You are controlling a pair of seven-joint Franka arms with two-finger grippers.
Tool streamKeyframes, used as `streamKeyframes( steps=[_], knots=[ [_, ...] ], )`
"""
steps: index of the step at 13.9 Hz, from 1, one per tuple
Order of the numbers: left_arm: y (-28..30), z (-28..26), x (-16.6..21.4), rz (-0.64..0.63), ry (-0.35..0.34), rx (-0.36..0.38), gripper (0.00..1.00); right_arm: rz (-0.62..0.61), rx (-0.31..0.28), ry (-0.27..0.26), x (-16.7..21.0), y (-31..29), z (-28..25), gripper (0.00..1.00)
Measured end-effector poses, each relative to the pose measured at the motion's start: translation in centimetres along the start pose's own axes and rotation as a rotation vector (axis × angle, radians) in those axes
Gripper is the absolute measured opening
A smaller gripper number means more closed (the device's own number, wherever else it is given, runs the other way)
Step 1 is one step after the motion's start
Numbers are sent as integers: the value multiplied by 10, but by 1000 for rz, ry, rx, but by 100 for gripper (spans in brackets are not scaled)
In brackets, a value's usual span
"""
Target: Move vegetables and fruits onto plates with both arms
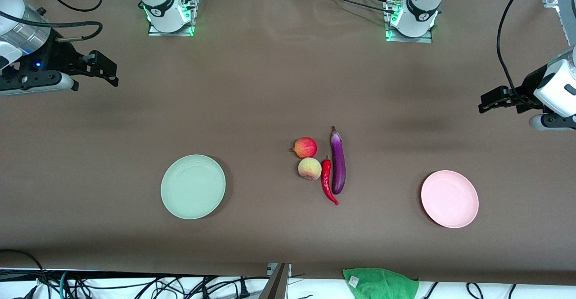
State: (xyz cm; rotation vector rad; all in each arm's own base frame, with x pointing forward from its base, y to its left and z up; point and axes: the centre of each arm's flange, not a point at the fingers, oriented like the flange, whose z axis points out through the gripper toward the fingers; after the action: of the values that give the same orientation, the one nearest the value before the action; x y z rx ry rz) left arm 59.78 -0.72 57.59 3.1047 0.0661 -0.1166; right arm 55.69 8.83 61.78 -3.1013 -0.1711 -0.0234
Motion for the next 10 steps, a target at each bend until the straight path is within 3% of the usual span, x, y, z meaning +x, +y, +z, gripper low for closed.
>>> streamKeyframes(
  steps=[10],
  knots=[
    [-1, -3, 2, -1, 7, 0, 100, 3, 0, 0, 0, 1, 0, 100]
  ],
)
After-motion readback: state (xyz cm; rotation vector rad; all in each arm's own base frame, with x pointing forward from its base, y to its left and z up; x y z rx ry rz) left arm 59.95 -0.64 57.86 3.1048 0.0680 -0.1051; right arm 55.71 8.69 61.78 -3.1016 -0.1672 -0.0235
